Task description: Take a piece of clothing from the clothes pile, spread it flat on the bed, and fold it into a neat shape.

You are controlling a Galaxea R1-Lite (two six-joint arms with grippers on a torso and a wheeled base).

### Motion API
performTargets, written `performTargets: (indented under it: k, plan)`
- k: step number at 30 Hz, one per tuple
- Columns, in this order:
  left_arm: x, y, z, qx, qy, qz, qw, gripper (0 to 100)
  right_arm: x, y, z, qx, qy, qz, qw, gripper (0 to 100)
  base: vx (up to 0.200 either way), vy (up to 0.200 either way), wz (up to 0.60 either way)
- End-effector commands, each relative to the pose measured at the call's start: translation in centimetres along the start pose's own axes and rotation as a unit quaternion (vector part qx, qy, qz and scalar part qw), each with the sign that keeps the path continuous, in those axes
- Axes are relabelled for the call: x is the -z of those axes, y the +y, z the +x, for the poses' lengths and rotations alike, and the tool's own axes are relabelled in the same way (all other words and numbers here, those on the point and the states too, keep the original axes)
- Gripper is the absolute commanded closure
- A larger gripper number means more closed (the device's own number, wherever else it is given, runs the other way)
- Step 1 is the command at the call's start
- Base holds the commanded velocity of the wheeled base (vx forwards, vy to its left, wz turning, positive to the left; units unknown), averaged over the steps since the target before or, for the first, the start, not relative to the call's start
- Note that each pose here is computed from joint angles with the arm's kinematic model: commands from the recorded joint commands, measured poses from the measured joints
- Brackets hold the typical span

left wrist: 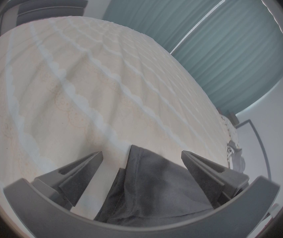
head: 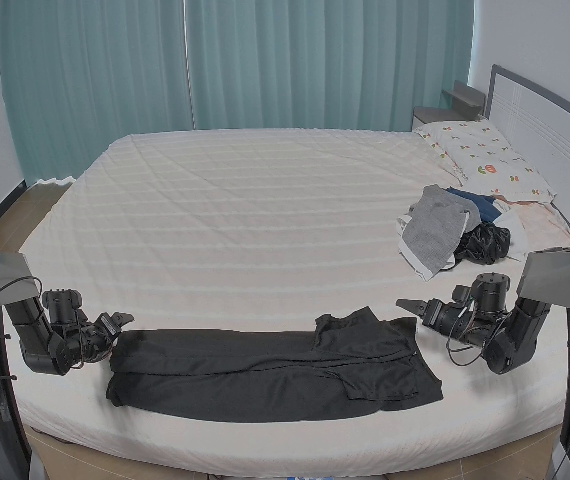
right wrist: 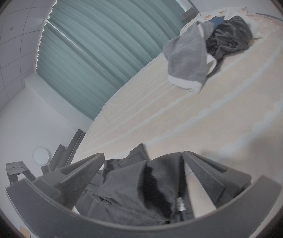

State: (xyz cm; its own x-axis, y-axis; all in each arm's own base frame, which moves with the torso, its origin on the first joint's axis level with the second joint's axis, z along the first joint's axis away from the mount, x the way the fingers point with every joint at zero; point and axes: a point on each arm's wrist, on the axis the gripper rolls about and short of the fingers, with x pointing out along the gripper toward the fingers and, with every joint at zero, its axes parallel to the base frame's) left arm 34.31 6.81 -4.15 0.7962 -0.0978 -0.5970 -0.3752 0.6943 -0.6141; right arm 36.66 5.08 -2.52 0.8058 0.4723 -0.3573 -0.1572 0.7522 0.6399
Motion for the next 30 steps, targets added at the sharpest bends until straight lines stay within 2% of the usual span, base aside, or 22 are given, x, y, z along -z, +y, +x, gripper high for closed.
performTargets:
  k: [1,9,17,18,30]
  plan:
    - [-0.8,-0.5,-0.1,0.011,-0.015,-0.023,0.9995,0,1.1,2.2,2.9,-0.018,0.046,-0.009,0.9988,0,0.000,0.000,0.00]
    - [-0.4,-0.4,-0.1,0.007,-0.010,-0.019,0.9997,0,1.6,2.1,3.6,-0.003,0.083,-0.004,0.9965,0,0.000,0.000,0.00]
    - [-0.5,-0.4,-0.1,0.014,-0.019,-0.014,0.9996,0,2.6,1.9,3.9,0.004,0.108,-0.034,0.9936,0,0.000,0.000,0.00]
    - [-0.5,-0.4,-0.1,0.015,-0.020,-0.014,0.9996,0,2.6,1.9,3.9,0.004,0.109,-0.034,0.9935,100,0.000,0.000,0.00]
    - [-0.5,-0.4,-0.1,0.015,-0.020,-0.014,0.9996,0,1.7,2.3,2.5,-0.005,0.083,-0.037,0.9959,100,0.000,0.000,0.00]
